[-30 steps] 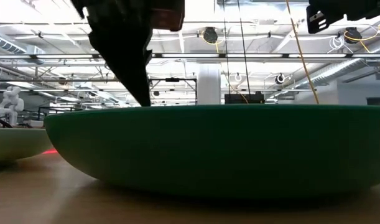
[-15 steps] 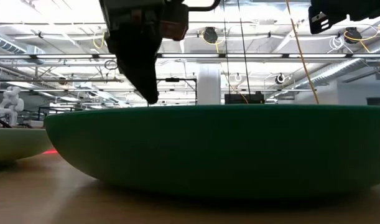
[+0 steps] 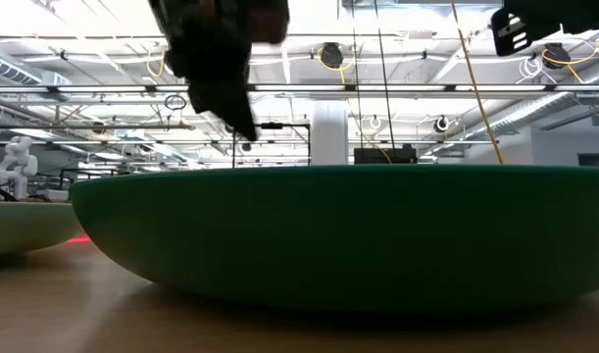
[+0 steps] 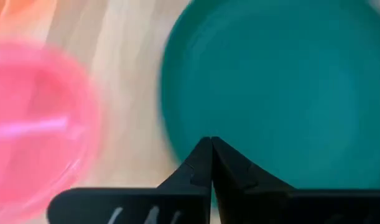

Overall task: Stack plastic plates
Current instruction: Stack the left green plate on top of the green plate

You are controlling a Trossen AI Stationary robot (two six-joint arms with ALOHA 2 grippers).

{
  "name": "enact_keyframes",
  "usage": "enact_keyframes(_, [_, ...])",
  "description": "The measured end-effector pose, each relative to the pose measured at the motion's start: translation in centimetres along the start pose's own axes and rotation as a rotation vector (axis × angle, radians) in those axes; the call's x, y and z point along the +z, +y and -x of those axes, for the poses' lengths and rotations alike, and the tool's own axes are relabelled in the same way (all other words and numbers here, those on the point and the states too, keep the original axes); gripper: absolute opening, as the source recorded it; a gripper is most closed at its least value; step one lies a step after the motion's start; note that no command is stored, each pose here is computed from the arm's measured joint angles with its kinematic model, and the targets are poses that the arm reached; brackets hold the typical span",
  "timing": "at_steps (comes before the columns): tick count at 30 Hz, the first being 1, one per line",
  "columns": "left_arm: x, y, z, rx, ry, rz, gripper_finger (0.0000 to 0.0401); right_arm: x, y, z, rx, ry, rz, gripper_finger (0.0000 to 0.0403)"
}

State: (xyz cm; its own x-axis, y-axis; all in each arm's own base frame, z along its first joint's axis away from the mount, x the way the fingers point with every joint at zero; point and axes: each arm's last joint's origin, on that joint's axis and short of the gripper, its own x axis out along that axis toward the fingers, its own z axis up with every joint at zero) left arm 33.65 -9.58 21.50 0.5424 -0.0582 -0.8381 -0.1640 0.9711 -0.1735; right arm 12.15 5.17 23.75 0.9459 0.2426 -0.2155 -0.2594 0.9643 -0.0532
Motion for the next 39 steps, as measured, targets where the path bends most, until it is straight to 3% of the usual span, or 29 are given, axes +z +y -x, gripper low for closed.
enact_keyframes(5, [-3.0, 1.8, 1.8, -0.024, -0.141, 0.201, 0.0005, -0.2, 0.2, 0.0, 0.014, 0.02, -0.028, 0.0002])
enact_keyframes(9, [-3.8, 2.8, 2.2, 0.005, -0.148, 0.417, 0.0004, -0.2, 0.2, 0.0, -0.011, 0.016, -0.045, 0.0002])
enact_keyframes(13, [-3.9, 2.3, 1.5, 0.008, -0.141, 0.473, 0.0007, -0.1, 0.1, 0.0, -0.031, 0.012, -0.046, 0.0002])
enact_keyframes(20, [-4.6, 1.9, -0.2, 0.044, -0.103, 0.478, 0.0042, -0.2, 0.1, 0.0, -0.031, 0.017, -0.043, 0.0002])
enact_keyframes(32, [-5.4, 0.8, -1.1, 0.099, -0.127, 0.322, 0.0173, -0.3, 0.1, 0.0, -0.035, 0.029, -0.032, 0.0002])
enact_keyframes(39, [-6.2, 0.0, -2.7, 0.115, -0.123, 0.3, 0.0193, -0.4, 0.1, 0.0, -0.035, 0.038, -0.018, 0.0002])
